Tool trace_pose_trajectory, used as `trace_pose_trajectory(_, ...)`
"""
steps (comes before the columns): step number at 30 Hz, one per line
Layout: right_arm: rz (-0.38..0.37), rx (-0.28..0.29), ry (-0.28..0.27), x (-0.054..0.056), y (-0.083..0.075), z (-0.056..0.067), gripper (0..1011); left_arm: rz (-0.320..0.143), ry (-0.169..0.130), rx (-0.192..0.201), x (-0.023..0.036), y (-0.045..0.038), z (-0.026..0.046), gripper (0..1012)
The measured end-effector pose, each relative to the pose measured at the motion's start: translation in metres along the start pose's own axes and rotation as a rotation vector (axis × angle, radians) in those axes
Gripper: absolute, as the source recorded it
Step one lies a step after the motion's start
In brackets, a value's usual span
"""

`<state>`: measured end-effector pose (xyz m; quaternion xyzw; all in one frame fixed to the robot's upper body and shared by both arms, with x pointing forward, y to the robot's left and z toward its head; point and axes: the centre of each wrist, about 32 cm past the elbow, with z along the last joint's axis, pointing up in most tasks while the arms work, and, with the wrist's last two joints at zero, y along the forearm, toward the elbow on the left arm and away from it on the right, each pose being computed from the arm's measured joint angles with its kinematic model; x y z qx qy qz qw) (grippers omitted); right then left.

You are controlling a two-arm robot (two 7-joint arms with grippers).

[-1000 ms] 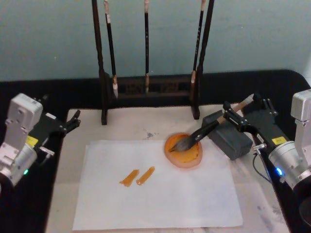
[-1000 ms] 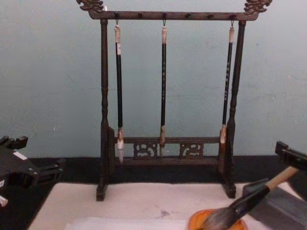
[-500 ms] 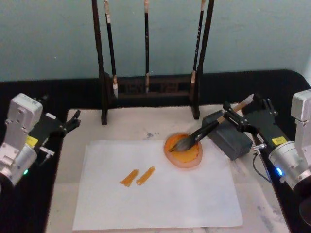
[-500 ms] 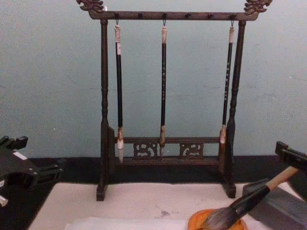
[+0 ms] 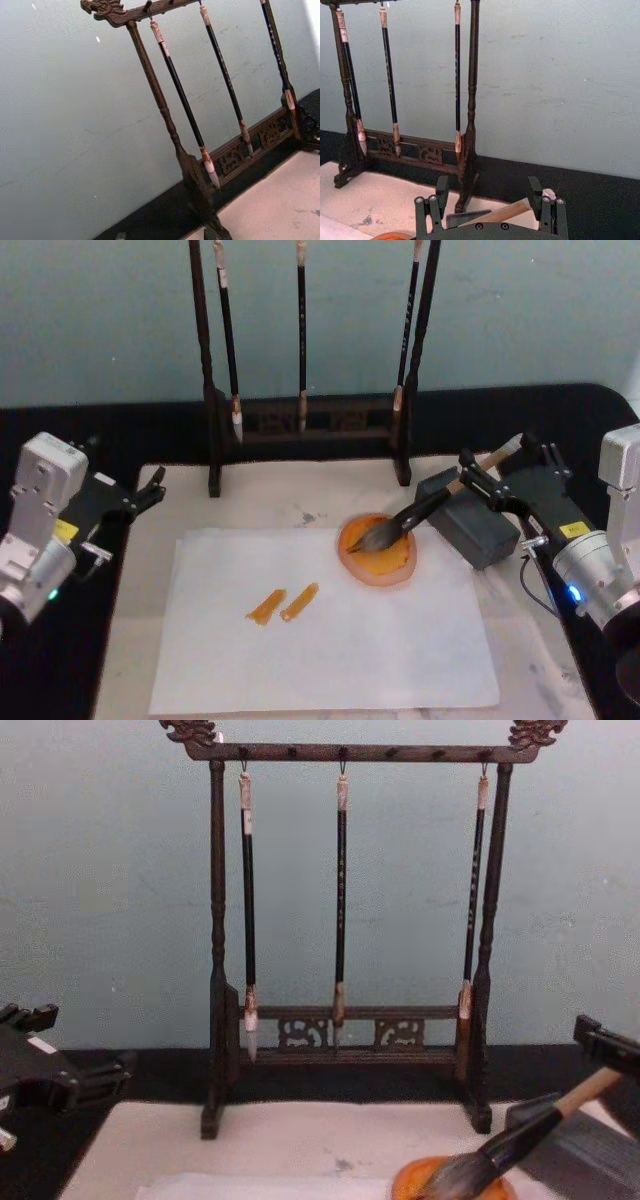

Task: Pick up the brush from the inkstone, write on the paper, then place the brush back to its original position.

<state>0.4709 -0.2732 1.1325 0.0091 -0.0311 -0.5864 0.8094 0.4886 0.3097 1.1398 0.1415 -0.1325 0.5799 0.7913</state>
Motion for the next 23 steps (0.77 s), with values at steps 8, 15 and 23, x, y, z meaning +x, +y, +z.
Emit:
trace_pose_trajectory(8, 0.0, 0.0, 0.0, 0.0, 0.0, 0.0, 1000, 0.0, 0.0, 0.0, 0.0, 0.0, 0.0, 1009)
trace_pose_trajectory(15, 0.0, 0.0, 0.0, 0.0, 0.0, 0.0, 1000, 0.0, 0.0, 0.0, 0.0, 0.0, 0.0, 1009)
trace_pose_trajectory(23, 0.0, 0.0, 0.0, 0.0, 0.0, 0.0, 1000, 0.0, 0.0, 0.0, 0.0, 0.0, 0.0, 1010)
